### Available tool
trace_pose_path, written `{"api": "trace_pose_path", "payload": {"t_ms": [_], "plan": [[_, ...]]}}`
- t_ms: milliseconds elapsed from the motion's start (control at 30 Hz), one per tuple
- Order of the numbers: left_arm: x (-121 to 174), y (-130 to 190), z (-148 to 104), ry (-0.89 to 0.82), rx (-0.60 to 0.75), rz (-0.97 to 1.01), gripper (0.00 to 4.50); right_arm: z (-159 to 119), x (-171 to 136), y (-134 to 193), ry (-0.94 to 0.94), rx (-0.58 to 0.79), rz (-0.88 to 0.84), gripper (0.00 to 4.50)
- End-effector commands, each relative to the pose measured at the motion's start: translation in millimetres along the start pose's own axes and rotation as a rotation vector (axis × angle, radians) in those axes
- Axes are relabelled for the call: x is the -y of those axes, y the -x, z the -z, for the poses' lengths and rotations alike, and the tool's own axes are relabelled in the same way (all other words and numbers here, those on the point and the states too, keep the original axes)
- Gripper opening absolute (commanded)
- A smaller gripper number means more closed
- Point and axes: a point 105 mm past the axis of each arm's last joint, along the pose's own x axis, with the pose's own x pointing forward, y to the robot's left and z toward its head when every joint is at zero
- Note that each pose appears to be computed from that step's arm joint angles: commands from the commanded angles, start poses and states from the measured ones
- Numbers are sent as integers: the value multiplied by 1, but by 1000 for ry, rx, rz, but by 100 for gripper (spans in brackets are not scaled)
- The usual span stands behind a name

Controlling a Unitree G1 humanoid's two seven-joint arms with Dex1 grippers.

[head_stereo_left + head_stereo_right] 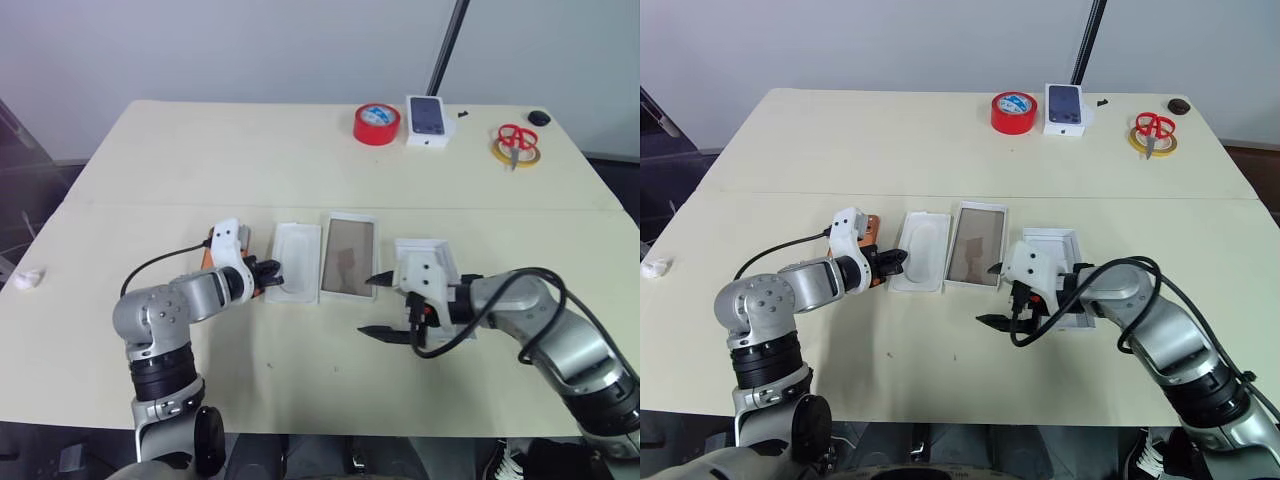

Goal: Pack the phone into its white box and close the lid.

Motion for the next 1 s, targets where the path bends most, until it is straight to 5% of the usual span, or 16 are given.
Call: {"api": "trace_pose_path", "payload": {"t_ms": [33, 333, 567, 733, 833, 1000], "plan": [[0, 7, -11, 14, 57, -4, 3, 1, 2, -18, 25, -33, 6, 450], [-6, 29, -24, 41, 149, -8, 0, 8, 0, -34, 118, -78, -21, 4], [-11, 48, -47, 37, 223, -9, 0, -4, -35, -28, 201, -15, -179, 4], [-2, 50, -48, 5, 212, 20, 0, -8, -24, -37, 200, -1, -99, 4], [5, 48, -45, -10, 209, 44, 0, -13, -19, -41, 173, 9, -75, 93], [21, 42, -37, -20, 199, 84, 0, -26, -9, -39, 177, 51, -8, 337]]}}
